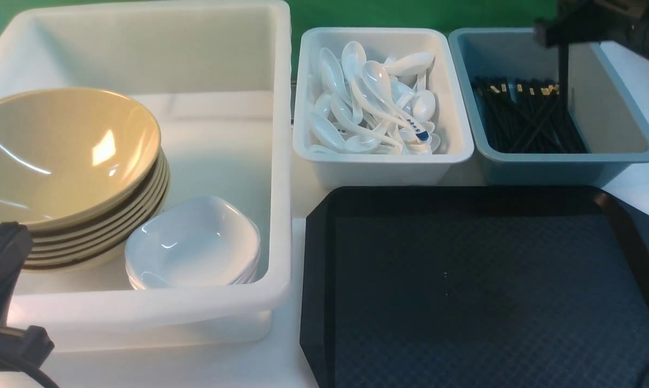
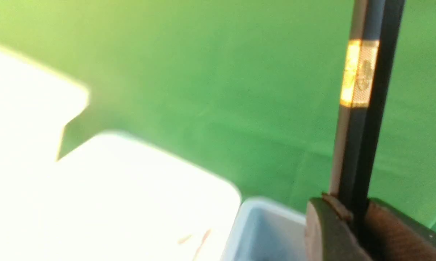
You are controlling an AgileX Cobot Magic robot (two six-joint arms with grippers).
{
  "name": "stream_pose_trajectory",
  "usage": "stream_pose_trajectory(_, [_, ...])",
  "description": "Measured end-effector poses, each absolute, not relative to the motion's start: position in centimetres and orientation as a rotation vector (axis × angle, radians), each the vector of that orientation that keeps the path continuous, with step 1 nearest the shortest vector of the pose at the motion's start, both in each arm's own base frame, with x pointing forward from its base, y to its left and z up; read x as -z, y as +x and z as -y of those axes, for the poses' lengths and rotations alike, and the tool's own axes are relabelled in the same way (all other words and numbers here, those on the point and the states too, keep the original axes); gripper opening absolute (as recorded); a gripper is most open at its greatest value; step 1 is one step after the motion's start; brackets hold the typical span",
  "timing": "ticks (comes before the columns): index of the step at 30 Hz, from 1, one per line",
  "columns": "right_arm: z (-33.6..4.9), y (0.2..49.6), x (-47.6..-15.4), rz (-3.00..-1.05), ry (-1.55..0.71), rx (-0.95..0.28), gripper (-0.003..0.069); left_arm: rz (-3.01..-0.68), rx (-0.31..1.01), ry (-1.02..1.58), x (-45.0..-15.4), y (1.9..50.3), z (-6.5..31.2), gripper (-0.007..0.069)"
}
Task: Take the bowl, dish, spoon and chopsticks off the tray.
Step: Use the right arm to put the chopsticks into the small storage box on the right
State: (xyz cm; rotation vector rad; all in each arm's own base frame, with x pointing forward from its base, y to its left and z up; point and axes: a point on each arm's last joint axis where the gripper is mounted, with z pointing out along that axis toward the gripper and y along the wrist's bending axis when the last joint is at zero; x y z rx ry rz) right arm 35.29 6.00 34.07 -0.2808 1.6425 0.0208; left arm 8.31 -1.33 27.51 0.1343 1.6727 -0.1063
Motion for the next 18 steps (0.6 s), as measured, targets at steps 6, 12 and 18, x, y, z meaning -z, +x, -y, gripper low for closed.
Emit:
stream_pose_trajectory(6, [-4.0,38.5,-33.0,-1.920,-0.084,-0.072,0.0392,-1.673,0.108,0.133,-27.5,8.3,1.3,-0.0008])
stream_pose_trajectory(12, [-3.5,32.7,-41.0,-2.004,-0.163,0.015,0.0375,-1.673,0.108,0.133,-27.5,8.3,1.3,-0.0008])
stream_pose_trajectory(18, [-4.2,21.5,-44.5,-1.839,-0.311,-0.008,0.0091,-1.673,0.108,0.133,-27.5,8.3,1.3,-0.0008])
